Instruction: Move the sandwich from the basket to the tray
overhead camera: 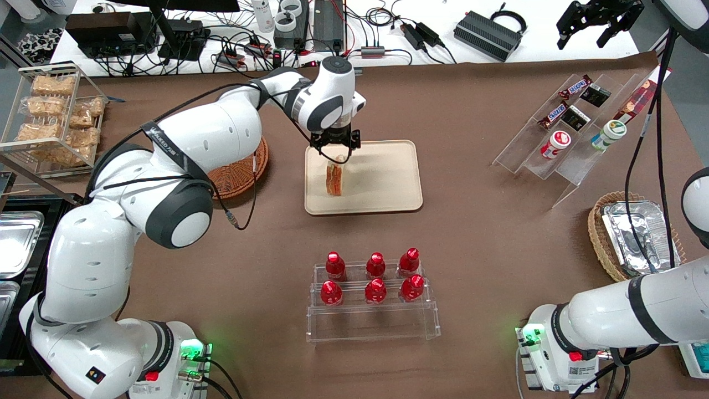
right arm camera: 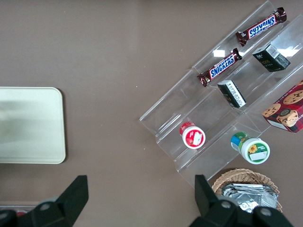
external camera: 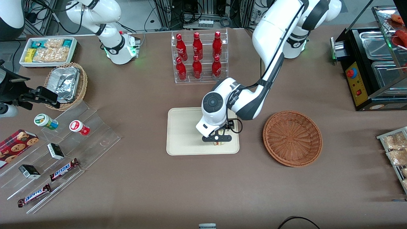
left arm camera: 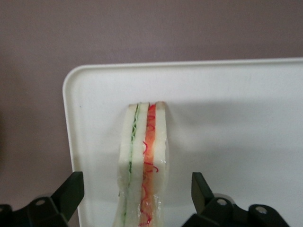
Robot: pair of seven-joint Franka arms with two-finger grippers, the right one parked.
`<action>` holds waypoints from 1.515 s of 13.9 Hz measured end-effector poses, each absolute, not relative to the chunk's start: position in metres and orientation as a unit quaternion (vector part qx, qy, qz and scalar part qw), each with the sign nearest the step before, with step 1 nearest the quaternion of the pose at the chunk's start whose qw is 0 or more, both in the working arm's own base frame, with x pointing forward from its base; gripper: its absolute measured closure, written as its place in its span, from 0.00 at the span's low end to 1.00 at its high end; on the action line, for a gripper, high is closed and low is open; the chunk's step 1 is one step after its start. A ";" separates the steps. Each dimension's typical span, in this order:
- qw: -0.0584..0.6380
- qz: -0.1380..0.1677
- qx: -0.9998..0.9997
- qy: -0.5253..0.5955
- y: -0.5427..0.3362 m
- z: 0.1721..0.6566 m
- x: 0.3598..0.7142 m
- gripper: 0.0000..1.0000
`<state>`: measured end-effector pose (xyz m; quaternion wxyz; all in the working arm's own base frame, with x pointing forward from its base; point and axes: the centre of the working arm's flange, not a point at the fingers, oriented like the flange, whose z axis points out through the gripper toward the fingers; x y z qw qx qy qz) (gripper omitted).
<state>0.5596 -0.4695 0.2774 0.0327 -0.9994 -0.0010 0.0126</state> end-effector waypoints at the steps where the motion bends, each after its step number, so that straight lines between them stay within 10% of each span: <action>1: 0.033 0.006 -0.999 -0.007 -0.464 0.290 0.566 0.00; 14: 0.027 -0.015 -0.994 -0.103 -0.263 0.479 0.640 0.00; 21: 0.028 0.061 -0.996 -0.053 -0.054 0.580 0.616 0.00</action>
